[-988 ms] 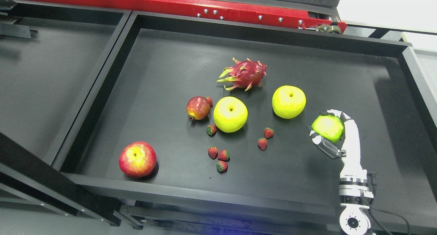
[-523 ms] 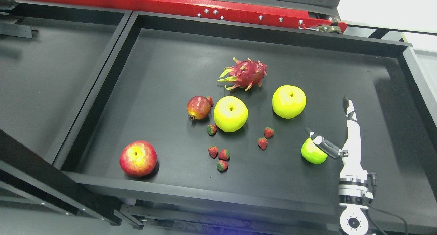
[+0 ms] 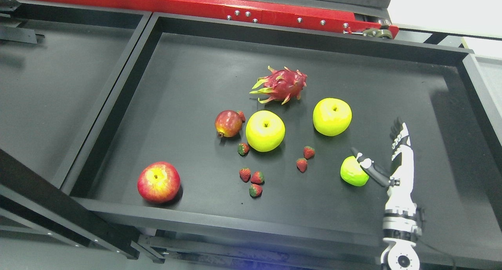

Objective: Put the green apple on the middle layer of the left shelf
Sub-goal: 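Withdraw the open right hand upward from the apple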

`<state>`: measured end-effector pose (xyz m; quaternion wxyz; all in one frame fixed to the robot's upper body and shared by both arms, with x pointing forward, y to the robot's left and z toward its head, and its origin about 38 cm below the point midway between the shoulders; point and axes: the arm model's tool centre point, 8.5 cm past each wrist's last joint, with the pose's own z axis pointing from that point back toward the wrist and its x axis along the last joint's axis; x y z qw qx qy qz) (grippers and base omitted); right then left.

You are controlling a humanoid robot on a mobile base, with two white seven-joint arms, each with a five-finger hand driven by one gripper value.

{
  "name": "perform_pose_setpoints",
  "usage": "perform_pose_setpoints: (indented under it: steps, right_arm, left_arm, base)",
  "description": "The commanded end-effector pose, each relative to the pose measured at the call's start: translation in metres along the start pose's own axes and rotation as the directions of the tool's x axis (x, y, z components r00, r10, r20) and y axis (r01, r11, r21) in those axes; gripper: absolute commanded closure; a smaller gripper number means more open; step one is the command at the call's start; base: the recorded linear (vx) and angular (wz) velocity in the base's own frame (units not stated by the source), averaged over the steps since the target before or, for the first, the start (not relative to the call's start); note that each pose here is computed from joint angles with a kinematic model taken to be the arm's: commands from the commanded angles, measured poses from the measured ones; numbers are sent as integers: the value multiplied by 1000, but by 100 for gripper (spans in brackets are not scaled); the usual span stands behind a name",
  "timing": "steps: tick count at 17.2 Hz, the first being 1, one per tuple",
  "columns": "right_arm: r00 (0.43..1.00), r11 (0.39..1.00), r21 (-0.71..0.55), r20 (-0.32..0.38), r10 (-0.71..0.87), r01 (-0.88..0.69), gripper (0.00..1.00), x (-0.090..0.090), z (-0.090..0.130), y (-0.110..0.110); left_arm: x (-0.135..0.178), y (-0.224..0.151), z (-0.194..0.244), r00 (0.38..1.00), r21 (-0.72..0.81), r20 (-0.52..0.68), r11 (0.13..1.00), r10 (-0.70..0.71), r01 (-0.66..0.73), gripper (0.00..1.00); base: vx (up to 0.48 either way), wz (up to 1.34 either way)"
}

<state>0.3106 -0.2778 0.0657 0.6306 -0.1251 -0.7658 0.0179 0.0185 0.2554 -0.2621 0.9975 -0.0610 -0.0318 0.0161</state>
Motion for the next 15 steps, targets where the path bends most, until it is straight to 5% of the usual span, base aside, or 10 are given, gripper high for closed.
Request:
perform_pose_setpoints:
  steps: [1, 7, 15]
  right_arm:
    - [986, 976, 148, -81, -146, 157, 0, -7, 39, 73]
    - [982, 976, 166, -149, -116, 141, 0, -17, 39, 67]
    - [981, 975, 174, -156, -113, 140, 0, -18, 40, 67]
  left_arm:
    - [-5, 11, 2, 1000, 18, -7, 1000, 0, 0, 0]
    - [-5, 11, 2, 1000, 17, -8, 1000, 1, -1, 0]
    - [-5, 11, 2, 1000, 17, -7, 1000, 0, 0, 0]
  base:
    - [0, 0]
    - [0, 0]
    - [0, 0]
